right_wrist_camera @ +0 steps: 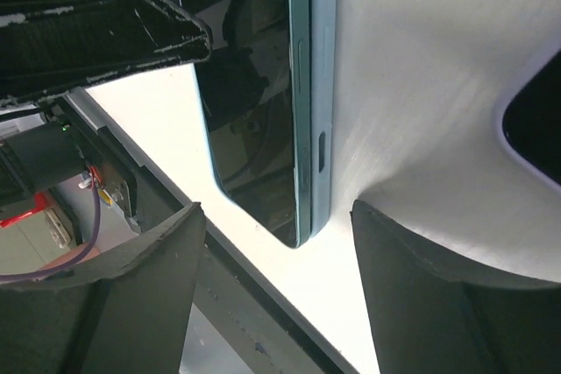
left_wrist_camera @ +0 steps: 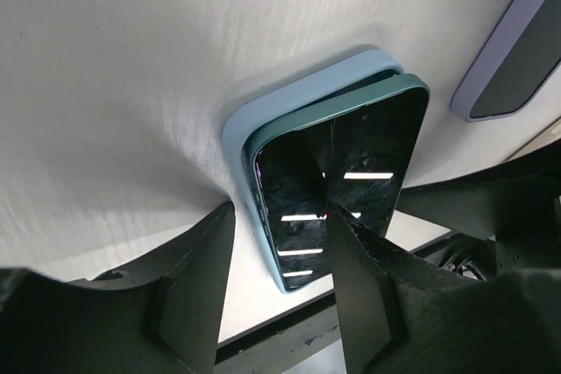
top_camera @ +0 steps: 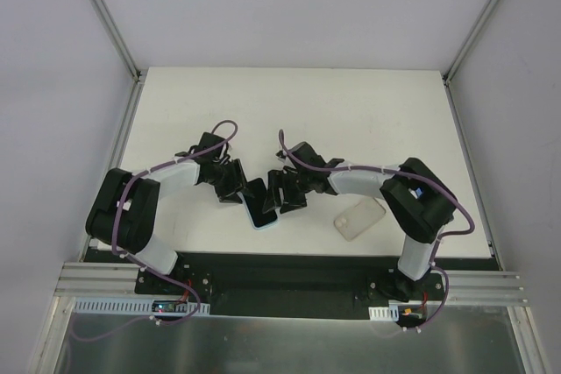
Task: Put the phone into the phone case
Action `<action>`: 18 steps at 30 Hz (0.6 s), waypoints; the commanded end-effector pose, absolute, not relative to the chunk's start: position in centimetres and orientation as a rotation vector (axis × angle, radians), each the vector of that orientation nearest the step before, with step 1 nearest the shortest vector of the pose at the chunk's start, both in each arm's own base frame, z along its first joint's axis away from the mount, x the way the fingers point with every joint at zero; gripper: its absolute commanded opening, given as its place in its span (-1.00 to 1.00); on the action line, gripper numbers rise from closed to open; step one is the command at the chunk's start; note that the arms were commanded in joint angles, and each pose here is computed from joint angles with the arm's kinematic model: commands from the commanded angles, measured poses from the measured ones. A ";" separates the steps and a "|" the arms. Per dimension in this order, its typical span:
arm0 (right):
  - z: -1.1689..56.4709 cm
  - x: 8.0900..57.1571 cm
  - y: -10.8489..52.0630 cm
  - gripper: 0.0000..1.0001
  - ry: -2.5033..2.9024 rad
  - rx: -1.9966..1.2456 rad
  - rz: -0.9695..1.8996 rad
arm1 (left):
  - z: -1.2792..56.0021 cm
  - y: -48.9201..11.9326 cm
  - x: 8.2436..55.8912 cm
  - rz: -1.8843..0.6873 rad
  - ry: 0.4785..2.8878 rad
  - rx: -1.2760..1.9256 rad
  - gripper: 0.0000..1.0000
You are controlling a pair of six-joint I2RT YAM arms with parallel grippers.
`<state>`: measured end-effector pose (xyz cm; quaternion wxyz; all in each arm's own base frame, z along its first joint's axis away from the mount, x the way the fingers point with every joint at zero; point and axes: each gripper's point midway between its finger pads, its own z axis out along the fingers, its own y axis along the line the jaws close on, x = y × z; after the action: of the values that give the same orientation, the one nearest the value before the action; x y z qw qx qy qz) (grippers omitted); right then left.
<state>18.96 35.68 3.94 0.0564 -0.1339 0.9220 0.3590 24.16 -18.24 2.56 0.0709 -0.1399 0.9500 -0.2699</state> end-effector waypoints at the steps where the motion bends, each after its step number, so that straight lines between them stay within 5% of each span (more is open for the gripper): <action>1: 4.4 20.1 37.0 0.42 2.724 -0.459 1.141 | 1.3 -18.2 23.5 -0.780 2.911 -0.416 -0.10; 18: 3.8 20.9 39.9 0.46 2.658 -0.360 1.321 | 0.8 -18.8 21.7 -0.862 2.960 -0.387 -0.69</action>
<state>20.66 38.29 3.99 0.0768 -0.1288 0.9049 0.3983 23.79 -18.50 2.36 0.0582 -0.1349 0.9488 -0.2795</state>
